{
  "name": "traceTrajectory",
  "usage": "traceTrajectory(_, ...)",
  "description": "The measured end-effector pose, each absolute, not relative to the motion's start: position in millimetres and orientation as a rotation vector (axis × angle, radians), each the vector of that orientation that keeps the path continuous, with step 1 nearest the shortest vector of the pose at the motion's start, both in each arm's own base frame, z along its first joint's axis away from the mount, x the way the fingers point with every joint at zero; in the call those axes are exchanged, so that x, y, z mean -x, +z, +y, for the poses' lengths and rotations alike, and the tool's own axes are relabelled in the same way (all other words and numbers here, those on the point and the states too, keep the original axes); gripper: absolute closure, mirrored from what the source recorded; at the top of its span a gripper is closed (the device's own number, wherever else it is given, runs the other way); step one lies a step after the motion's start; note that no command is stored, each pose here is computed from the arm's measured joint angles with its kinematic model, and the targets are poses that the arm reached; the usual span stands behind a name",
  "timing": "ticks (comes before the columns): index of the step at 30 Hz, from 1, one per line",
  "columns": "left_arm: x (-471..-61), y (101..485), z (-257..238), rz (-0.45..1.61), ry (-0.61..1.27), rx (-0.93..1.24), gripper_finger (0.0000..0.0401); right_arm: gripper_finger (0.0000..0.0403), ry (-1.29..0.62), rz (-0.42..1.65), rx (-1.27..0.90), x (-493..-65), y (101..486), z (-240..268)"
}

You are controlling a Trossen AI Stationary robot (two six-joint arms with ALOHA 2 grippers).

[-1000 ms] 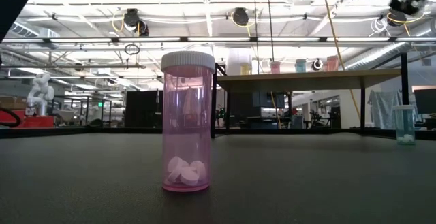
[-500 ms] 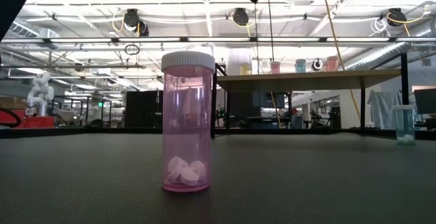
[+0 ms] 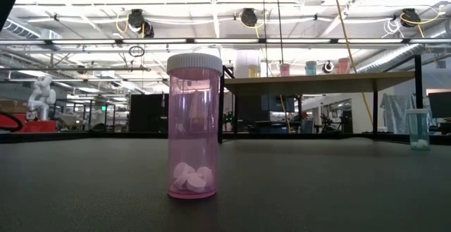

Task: Pick and place medicine bottles onto shelf by color
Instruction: Put the yellow pill bottle on the shelf aligned with the other yellow pill bottles

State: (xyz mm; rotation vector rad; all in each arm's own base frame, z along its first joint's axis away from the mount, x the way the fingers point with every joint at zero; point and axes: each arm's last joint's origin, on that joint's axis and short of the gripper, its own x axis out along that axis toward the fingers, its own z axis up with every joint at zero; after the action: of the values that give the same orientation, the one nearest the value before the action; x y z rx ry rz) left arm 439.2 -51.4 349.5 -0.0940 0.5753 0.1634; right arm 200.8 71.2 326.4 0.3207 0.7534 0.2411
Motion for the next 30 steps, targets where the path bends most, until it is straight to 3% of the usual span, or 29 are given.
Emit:
traceTrajectory(11, -433.7, 327.1, -59.0, 0.725, 0.168, 0.151, 0.0064, 0.0240, 0.083, 1.095, -0.540, -182.0, 252.2, 137.6)
traceTrajectory(20, -436.9, 293.6, -61.7, 0.748, 0.073, 0.092, 0.0064, 0.0241, -0.003, 1.189, -0.658, -149.1, 238.6, 183.1)
traceTrajectory(30, -440.8, 263.4, -90.0, 0.592, -0.018, 0.163, 0.0064, 0.0232, -0.032, 1.330, -0.400, -115.5, 229.5, 183.4)
